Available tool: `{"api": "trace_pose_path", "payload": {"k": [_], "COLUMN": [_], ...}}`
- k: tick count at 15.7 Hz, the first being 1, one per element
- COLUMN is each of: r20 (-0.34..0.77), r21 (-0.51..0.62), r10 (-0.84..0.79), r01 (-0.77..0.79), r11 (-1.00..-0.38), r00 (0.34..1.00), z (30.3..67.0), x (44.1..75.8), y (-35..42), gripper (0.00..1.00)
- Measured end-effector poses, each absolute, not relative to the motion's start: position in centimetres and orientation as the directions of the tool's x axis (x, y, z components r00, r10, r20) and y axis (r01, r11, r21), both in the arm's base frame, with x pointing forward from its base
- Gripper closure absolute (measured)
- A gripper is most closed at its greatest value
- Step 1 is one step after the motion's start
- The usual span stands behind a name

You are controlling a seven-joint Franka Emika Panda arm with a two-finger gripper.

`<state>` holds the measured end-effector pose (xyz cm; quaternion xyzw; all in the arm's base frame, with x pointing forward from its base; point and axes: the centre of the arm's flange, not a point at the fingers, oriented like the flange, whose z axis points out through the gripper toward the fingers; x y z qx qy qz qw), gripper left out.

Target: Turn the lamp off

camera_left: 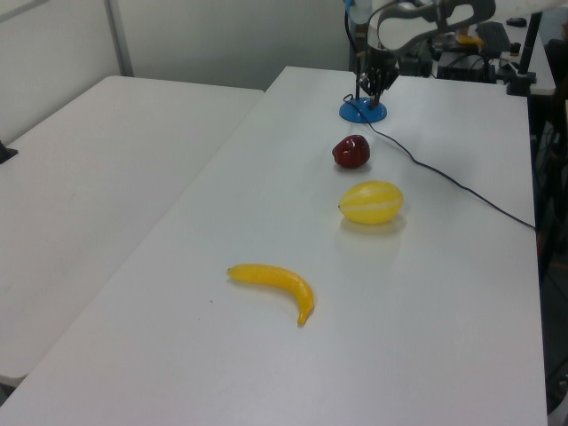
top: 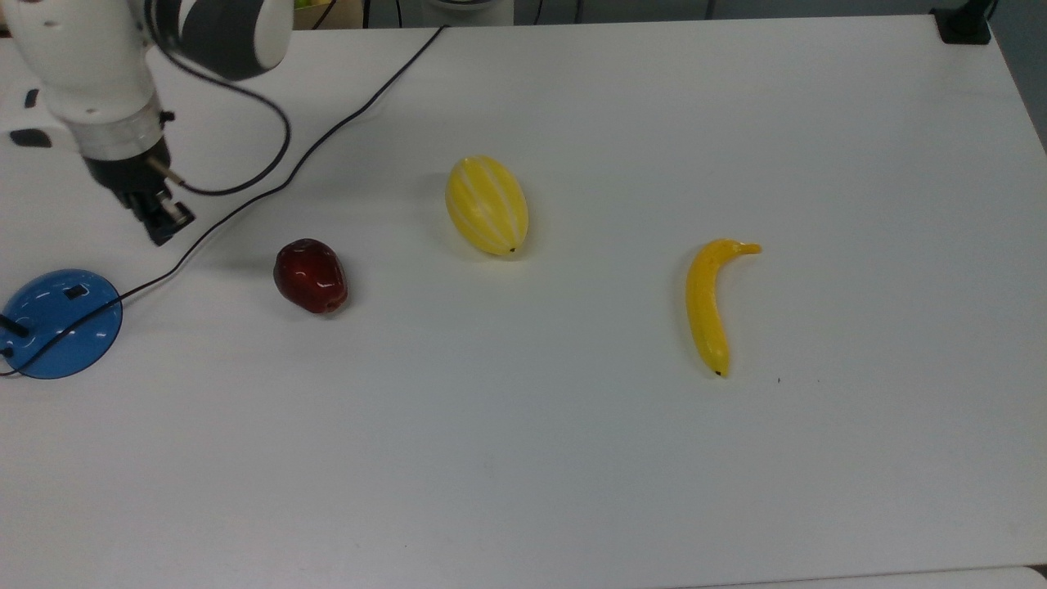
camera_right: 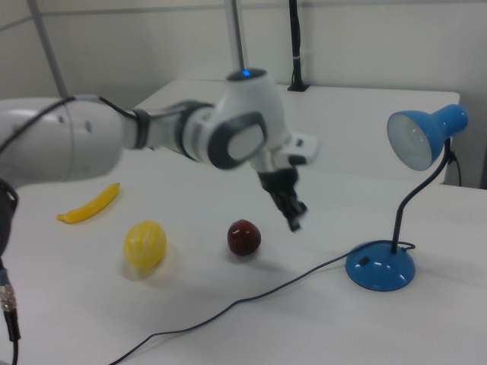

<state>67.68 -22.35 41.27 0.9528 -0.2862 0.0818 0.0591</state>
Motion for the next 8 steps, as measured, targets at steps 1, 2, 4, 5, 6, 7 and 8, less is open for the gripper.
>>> {"api": "trace_pose_path", "payload": {"k": [1, 2, 4, 5, 6, 7, 8], "r20": [0.169, 0.15, 0.112, 0.092, 0.071, 0.048, 0.024], "r21": [0.062, 0.058, 0.051, 0.049, 0.045, 0.037, 0.032], "r10": [-0.521, -0.505, -0.464, -0.444, -0.423, -0.399, -0.366], "r01": [-0.537, -0.517, -0.471, -0.449, -0.426, -0.401, -0.366], "r11": [-0.841, -0.854, -0.881, -0.892, -0.903, -0.915, -0.93], "r00": [0.836, 0.85, 0.879, 0.892, 0.903, 0.916, 0.93], "z": [42.6, 44.1, 46.9, 48.1, 49.1, 50.0, 50.7], "x": [67.5, 67.3, 66.5, 65.9, 65.2, 64.4, 63.6], "y": [-20.6, -18.9, -15.3, -13.5, -11.7, -9.9, -8.2], "gripper": [0.99, 0.99, 0.99, 0.99, 0.99, 0.99, 0.99]}}
